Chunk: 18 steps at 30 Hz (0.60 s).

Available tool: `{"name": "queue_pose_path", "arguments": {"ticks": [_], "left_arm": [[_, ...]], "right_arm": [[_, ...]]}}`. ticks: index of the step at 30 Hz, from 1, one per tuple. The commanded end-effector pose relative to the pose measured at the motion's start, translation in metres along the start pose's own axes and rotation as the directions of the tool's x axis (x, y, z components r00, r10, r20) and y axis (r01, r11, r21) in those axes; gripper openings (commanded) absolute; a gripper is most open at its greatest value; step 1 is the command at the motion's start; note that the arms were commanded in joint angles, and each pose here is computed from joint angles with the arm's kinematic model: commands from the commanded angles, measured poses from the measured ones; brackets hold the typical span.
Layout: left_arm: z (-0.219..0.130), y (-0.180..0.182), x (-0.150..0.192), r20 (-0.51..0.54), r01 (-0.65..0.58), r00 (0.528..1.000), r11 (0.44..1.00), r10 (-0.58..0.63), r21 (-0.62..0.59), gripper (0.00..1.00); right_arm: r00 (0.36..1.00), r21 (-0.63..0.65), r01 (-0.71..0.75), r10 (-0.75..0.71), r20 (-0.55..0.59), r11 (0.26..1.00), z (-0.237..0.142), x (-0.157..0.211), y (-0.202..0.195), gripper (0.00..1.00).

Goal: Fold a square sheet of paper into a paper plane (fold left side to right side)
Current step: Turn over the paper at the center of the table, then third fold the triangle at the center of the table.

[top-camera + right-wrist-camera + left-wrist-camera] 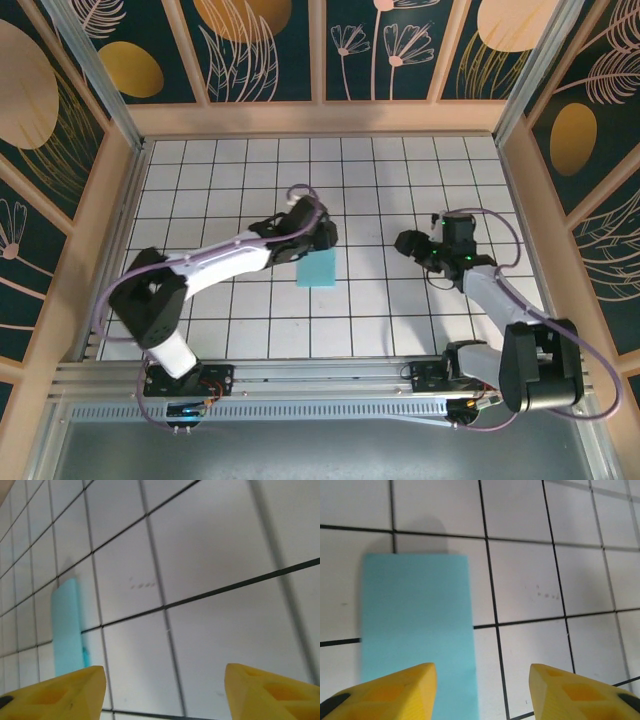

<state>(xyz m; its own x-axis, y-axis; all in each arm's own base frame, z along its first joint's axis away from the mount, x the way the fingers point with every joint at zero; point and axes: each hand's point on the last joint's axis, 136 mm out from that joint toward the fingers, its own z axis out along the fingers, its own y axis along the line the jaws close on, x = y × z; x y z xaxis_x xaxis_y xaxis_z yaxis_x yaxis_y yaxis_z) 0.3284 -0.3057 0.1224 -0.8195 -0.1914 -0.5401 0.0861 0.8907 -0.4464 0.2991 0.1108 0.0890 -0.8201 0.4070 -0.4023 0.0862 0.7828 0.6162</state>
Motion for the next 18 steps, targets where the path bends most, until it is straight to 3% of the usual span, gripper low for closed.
{"name": "queue_pose_path", "arguments": {"ticks": [1, 5, 9, 13, 18], "left_arm": [[-0.010, 0.012, -0.007, 0.032, 0.089, 0.995, 0.989, -0.094, 0.120, 0.52], [-0.026, 0.044, -0.010, 0.065, 0.179, 0.979, 0.971, -0.191, 0.160, 0.55], [-0.042, 0.069, -0.011, 0.091, 0.264, 0.953, 0.938, -0.290, 0.226, 0.63], [-0.053, 0.091, -0.010, 0.114, 0.314, 0.929, 0.913, -0.352, 0.260, 0.74], [-0.057, 0.107, -0.004, 0.134, 0.316, 0.927, 0.922, -0.350, 0.222, 0.79]], "right_arm": [[0.997, -0.150, 0.025, -0.036, -0.074, 0.988, 0.018, 0.008, 0.051, 0.50], [0.988, -0.238, 0.021, -0.056, -0.141, 0.971, 0.044, 0.029, 0.089, 0.30], [0.976, -0.294, 0.012, -0.076, -0.206, 0.956, 0.069, 0.047, 0.116, 0.03], [0.961, -0.288, 0.028, -0.105, -0.256, 0.957, 0.093, 0.061, 0.129, 0.00], [0.951, -0.256, 0.047, -0.121, -0.284, 0.966, 0.114, 0.070, 0.130, 0.00]]}}
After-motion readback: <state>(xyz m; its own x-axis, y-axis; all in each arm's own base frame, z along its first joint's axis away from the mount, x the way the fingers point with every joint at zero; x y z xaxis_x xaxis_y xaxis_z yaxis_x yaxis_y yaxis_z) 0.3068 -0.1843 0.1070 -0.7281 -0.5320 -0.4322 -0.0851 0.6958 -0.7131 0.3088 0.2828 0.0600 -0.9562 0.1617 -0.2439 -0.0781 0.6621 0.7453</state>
